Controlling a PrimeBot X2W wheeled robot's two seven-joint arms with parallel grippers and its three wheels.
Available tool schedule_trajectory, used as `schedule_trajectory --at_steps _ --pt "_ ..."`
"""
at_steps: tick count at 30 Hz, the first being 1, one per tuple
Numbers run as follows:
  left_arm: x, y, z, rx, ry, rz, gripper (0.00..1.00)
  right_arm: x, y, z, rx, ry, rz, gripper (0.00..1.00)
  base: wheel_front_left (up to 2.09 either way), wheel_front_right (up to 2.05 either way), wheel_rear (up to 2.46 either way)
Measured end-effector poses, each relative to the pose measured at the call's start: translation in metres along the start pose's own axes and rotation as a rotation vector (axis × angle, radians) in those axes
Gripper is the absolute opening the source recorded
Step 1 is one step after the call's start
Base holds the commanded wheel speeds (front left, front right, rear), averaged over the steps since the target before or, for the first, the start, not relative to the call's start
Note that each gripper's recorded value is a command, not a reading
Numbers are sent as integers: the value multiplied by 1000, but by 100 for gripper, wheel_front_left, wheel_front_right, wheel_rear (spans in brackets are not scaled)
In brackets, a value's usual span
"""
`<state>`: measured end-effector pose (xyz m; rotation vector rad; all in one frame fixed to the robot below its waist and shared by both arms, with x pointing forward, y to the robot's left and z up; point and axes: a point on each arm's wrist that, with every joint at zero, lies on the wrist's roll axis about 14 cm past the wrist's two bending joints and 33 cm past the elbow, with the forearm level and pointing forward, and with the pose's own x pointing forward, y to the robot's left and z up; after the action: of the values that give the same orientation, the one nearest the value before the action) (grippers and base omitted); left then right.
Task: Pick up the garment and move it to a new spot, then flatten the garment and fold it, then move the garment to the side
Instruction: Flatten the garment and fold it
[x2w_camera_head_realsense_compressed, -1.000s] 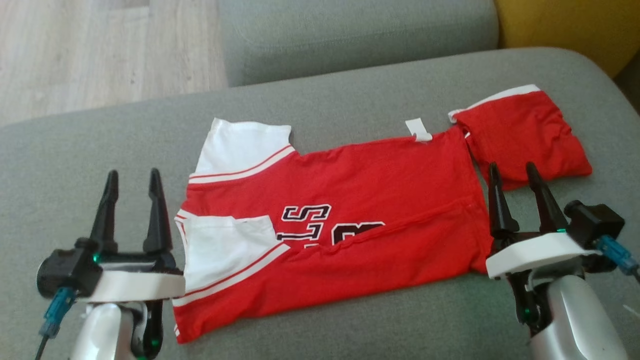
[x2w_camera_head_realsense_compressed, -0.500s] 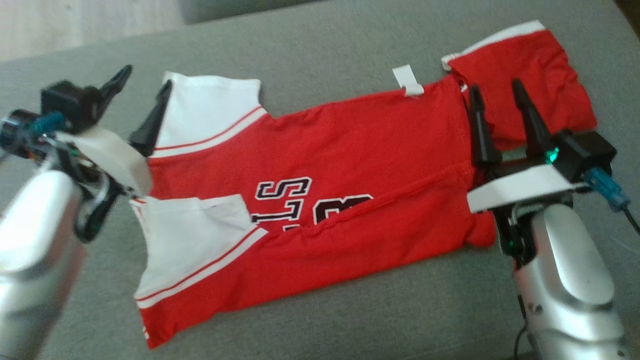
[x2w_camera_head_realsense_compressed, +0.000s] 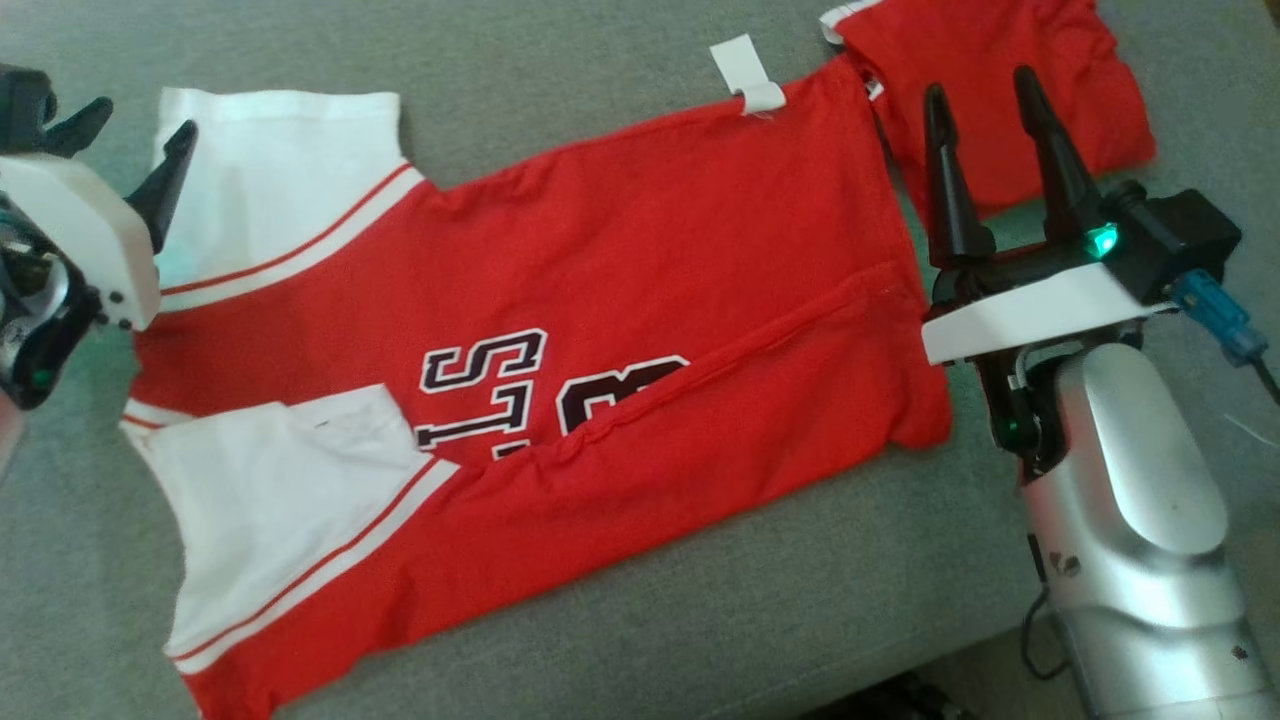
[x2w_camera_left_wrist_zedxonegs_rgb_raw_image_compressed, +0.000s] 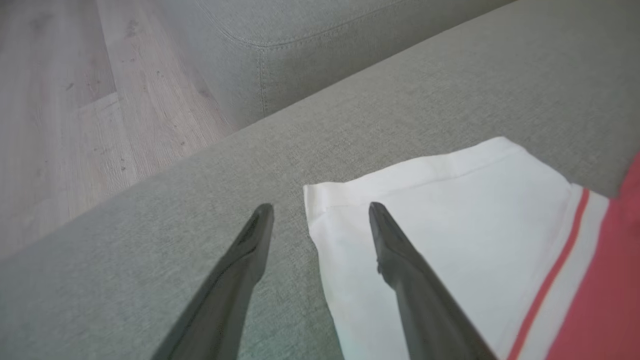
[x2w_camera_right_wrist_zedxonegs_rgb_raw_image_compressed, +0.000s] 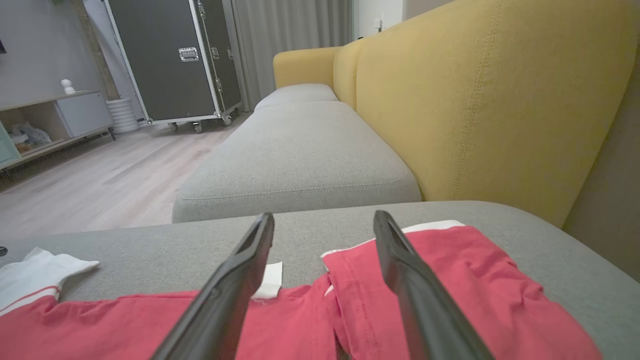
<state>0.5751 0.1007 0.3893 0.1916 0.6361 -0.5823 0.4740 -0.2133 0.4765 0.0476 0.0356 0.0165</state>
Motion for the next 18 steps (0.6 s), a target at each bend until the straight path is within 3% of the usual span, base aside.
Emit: schedule_trajectory --at_steps 16,17,18 --pt "33 8 -24 -45 121 -34 100 11 -4 -13 -6 10 -6 100 0 0 0" --pt "33 6 -24 -56 129 -41 85 12 -4 -13 -6 8 -6 100 0 0 0" --pt "33 4 -24 -65 133 -52 33 12 -4 -12 -6 6 -6 100 0 0 0"
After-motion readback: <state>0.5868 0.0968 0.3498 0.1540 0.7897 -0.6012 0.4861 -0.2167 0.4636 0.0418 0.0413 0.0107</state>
